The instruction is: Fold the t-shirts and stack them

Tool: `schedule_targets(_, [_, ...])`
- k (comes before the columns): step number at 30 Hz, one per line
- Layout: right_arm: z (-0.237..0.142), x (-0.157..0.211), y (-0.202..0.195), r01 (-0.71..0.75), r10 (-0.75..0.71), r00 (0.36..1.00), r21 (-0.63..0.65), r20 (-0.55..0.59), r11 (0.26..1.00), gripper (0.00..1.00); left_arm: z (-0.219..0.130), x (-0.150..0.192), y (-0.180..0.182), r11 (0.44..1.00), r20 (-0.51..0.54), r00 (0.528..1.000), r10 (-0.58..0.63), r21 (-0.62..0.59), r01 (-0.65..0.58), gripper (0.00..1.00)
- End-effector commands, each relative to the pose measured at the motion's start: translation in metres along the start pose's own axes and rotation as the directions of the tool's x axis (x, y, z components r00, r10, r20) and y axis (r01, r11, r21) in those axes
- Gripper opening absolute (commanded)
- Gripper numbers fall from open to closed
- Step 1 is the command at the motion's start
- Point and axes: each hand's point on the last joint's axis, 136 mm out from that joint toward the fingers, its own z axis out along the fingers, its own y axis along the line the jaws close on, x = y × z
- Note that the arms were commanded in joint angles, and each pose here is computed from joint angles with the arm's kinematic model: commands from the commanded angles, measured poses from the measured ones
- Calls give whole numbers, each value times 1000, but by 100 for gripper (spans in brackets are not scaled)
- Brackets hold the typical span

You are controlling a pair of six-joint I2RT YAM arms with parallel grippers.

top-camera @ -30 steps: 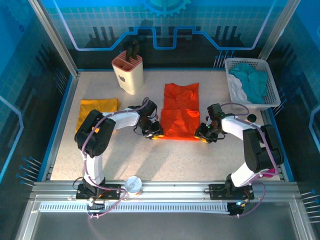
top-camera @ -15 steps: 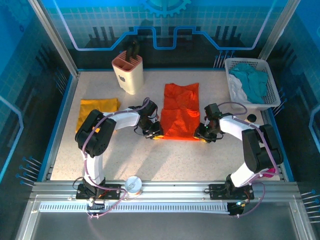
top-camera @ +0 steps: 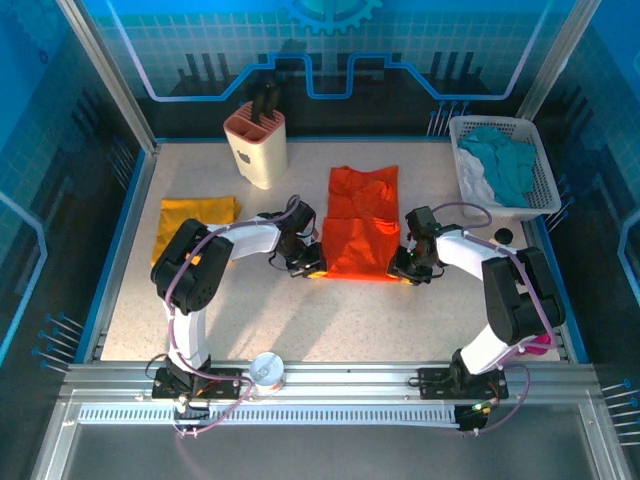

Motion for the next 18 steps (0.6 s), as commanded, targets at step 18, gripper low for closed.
schedule_targets(18, [7, 19, 30, 48, -57, 995, -106, -86, 993, 4, 4, 3, -7, 1000, 12, 1000, 19, 8, -19, 0])
